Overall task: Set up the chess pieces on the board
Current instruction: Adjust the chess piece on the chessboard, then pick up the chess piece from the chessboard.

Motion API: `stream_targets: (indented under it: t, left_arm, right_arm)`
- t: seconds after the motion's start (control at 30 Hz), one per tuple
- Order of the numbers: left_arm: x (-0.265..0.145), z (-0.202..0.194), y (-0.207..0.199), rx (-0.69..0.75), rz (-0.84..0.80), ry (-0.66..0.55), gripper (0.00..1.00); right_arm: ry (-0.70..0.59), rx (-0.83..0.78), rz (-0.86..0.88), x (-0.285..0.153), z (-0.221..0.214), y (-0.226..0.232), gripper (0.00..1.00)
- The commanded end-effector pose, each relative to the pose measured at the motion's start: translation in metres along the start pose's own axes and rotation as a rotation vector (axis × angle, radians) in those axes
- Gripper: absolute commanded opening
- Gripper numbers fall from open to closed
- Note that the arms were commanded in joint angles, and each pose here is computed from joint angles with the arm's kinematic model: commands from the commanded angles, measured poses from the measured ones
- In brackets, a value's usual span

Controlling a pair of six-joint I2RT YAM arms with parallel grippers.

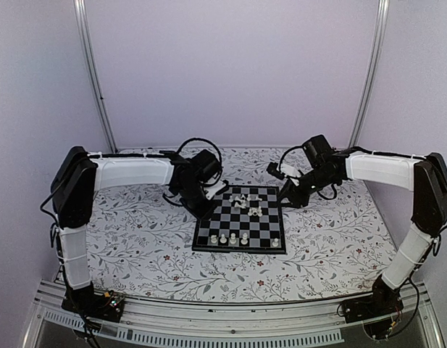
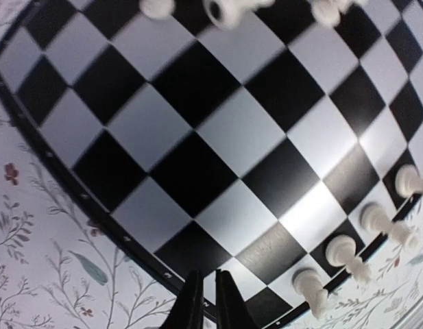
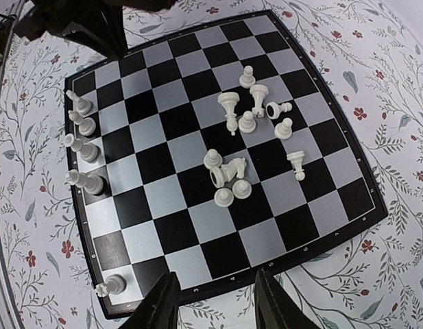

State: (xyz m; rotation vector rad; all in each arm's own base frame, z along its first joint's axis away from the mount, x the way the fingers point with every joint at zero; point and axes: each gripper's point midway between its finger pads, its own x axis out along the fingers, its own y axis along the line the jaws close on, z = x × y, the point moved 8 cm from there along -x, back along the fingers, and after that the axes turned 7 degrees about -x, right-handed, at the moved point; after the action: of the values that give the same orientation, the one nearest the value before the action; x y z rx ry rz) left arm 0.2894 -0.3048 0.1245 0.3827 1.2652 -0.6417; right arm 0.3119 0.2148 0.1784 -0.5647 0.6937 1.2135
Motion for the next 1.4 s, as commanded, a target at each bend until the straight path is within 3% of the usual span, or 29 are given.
stream_targets:
  t: [0.0, 0.2, 0.33, 0.53, 0.93, 1.2, 1.37]
  left_arm:
    - [-0.077, 0.049, 0.014, -0.060, 0.146, -0.282, 0.17]
    - [-0.163, 0.083, 0.006, -0.117, 0.091, -0.657, 0.39]
    - [-0.182, 0.082, 0.014, -0.131, 0.058, -0.865, 0.46]
    - [-0.155, 0.056, 0.046, -0.181, 0.077, -0.815, 0.46]
    - [-0.164, 0.055, 0.043, -0.162, 0.032, -0.828, 0.47]
    - [-0.160, 0.055, 0.041, -0.157, 0.015, -0.814, 0.47]
    - [-0.158, 0.056, 0.041, -0.155, 0.008, -0.803, 0.47]
  right_arm:
    - [0.030, -0.036, -0.034, 0.006, 0.012, -0.009, 0.40]
    - [0.088, -0.066, -0.021, 0.027, 0.020, -0.013, 0.40]
    - [0.152, -0.067, 0.029, 0.051, 0.016, -0.009, 0.40]
    - [0.209, -0.053, 0.072, 0.073, 0.010, -0.005, 0.39]
    - [0.251, -0.024, 0.060, 0.092, 0.006, -0.016, 0.36]
    - [0.245, -0.017, 0.080, 0.096, 0.008, -0.017, 0.27]
    - [0.244, -0.015, 0.095, 0.093, 0.008, -0.014, 0.15]
